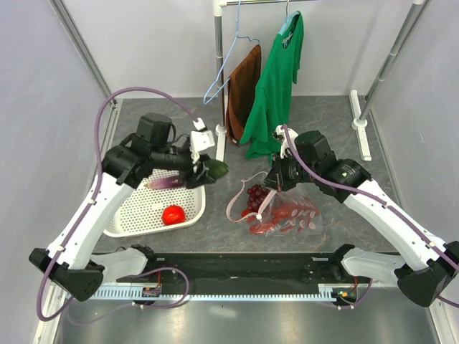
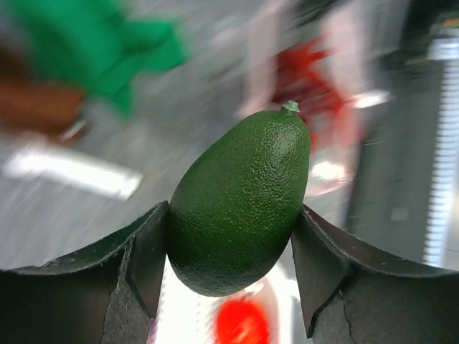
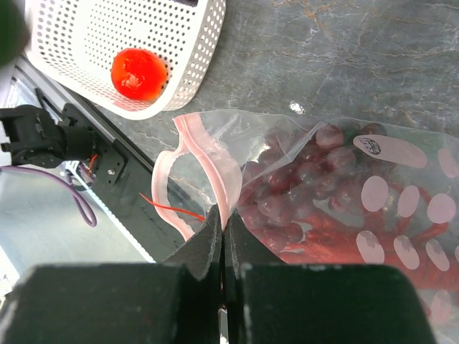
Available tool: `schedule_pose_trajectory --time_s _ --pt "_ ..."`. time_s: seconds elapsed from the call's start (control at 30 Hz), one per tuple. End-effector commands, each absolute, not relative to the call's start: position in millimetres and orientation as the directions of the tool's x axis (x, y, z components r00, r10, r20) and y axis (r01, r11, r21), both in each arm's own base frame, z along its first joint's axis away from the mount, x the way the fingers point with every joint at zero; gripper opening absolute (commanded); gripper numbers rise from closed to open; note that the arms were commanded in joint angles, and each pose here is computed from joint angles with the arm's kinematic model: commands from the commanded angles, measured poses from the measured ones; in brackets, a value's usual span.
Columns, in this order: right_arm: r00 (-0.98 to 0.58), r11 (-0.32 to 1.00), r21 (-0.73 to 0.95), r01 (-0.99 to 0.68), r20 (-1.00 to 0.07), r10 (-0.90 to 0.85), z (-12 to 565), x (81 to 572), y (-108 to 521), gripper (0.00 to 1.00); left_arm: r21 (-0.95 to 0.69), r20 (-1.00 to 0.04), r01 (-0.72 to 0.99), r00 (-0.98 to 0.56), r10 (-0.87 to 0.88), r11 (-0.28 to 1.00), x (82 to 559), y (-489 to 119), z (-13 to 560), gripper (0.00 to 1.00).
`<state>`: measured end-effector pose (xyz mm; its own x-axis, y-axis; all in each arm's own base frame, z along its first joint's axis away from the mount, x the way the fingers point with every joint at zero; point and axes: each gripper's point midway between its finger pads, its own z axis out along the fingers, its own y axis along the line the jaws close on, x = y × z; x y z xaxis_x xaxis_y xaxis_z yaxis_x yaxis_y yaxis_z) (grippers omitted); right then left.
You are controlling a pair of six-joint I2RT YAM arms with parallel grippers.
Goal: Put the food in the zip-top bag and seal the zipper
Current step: Pick up the fake fruit from the bin, then place the fake fruit in the zipper food storage bag.
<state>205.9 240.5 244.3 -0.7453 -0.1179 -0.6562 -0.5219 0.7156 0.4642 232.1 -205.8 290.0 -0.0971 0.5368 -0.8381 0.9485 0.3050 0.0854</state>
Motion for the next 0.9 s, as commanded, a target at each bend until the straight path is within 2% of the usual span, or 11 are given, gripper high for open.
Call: schedule_pose_trajectory --time_s 0.0,0.23,0.27,0.43,0.6,0.67,0.73,0.8,0.87 --pt "-0.705 0.643 0.517 -0.564 -0.708 -0.05 278.8 208.3 250.9 0.0 -0.133 -0.872 0.983 -0.176 0.457 0.126 183.8 -258.6 293.1 0.33" --pt "-0.682 0.582 0.539 -0.609 -0.73 -0.038 305.7 202.7 254.5 0.0 -0.186 -0.852 0.979 -0.203 0.484 0.082 172.9 -308.7 271.2 0.34" --pt "-0.675 0.571 0.539 -0.619 -0.737 -0.037 310.6 201.5 255.3 0.0 -0.176 -0.836 0.974 -0.224 0.501 0.141 181.1 -311.3 264.5 0.36" --pt "-0.664 0.512 0.567 -0.645 -0.748 -0.008 334.1 198.0 263.3 0.0 -0.174 -0.806 0.969 -0.243 0.539 0.178 189.2 -331.0 258.1 0.38" --pt "-0.662 0.459 0.595 -0.66 -0.749 0.019 352.6 193.9 269.5 0.0 -0.128 -0.746 0.939 -0.304 0.592 0.32 212.0 -331.6 247.3 0.41" --pt "-0.664 0.469 0.597 -0.651 -0.747 0.029 351.6 195.2 268.1 0.0 -0.127 -0.734 0.924 -0.333 0.592 0.362 215.9 -328.5 245.4 0.47" --pt "-0.665 0.479 0.598 -0.642 -0.745 0.039 351.0 196.3 267.1 0.0 -0.16 -0.742 0.939 -0.318 0.591 0.305 201.0 -327.3 250.6 0.52" --pt "-0.668 0.493 0.599 -0.631 -0.742 0.046 348.0 198.3 265.3 0.0 -0.159 -0.743 0.943 -0.309 0.594 0.291 190.4 -321.1 246.9 0.6" --pt "-0.681 0.493 0.612 -0.618 -0.731 0.053 342.8 198.4 266.1 0.0 -0.166 -0.775 0.948 -0.296 0.559 0.272 182.5 -319.4 260.0 0.63"
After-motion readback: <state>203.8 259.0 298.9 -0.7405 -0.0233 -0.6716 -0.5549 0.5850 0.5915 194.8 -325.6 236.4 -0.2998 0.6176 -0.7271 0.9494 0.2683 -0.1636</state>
